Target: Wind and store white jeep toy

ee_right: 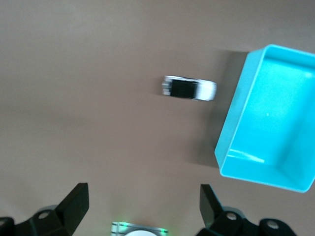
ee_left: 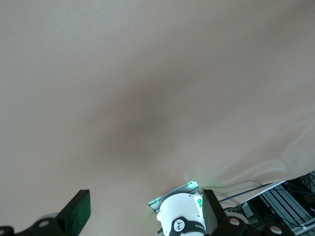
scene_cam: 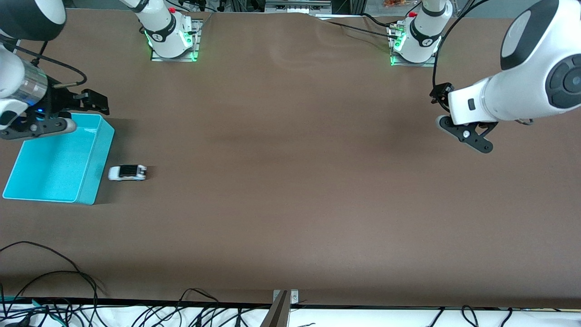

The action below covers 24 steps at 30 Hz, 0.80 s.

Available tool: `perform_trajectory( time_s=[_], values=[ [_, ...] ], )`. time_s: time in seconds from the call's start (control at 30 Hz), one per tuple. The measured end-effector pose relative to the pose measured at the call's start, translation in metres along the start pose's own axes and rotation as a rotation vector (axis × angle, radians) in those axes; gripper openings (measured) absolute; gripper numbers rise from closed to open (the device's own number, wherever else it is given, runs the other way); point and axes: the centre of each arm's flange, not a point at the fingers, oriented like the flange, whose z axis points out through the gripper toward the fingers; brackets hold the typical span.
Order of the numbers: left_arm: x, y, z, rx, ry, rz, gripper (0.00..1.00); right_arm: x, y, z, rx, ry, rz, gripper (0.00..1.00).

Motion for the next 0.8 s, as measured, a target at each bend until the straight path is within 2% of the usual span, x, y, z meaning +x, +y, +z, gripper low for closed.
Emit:
perform_trajectory(
  time_s=[0.17, 0.47, 0.53, 0.63, 0.8],
  values=[
    [-0.008, 0.022, -0.012, 0.027, 0.017, -0.008, 1.00, 0.008, -0.010, 0.010, -0.002, -0.017, -0.166, 1.00],
    [-0.027, 0.037, -0.026, 0.072, 0.055, -0.027, 1.00, 0.030, -0.010, 0.034, -0.003, -0.019, -0.545, 1.00],
    [-0.029, 0.037, -0.027, 0.086, 0.085, -0.034, 1.00, 0.035, -0.009, 0.041, -0.004, -0.019, -0.608, 1.00],
    [-0.033, 0.033, -0.030, 0.118, 0.165, -0.055, 1.00, 0.045, -0.007, 0.053, -0.006, -0.017, -0.711, 1.00],
    [-0.043, 0.020, -0.035, 0.143, 0.237, -0.091, 1.00, 0.058, -0.002, 0.075, -0.014, -0.008, -0.865, 1.00]
  ],
)
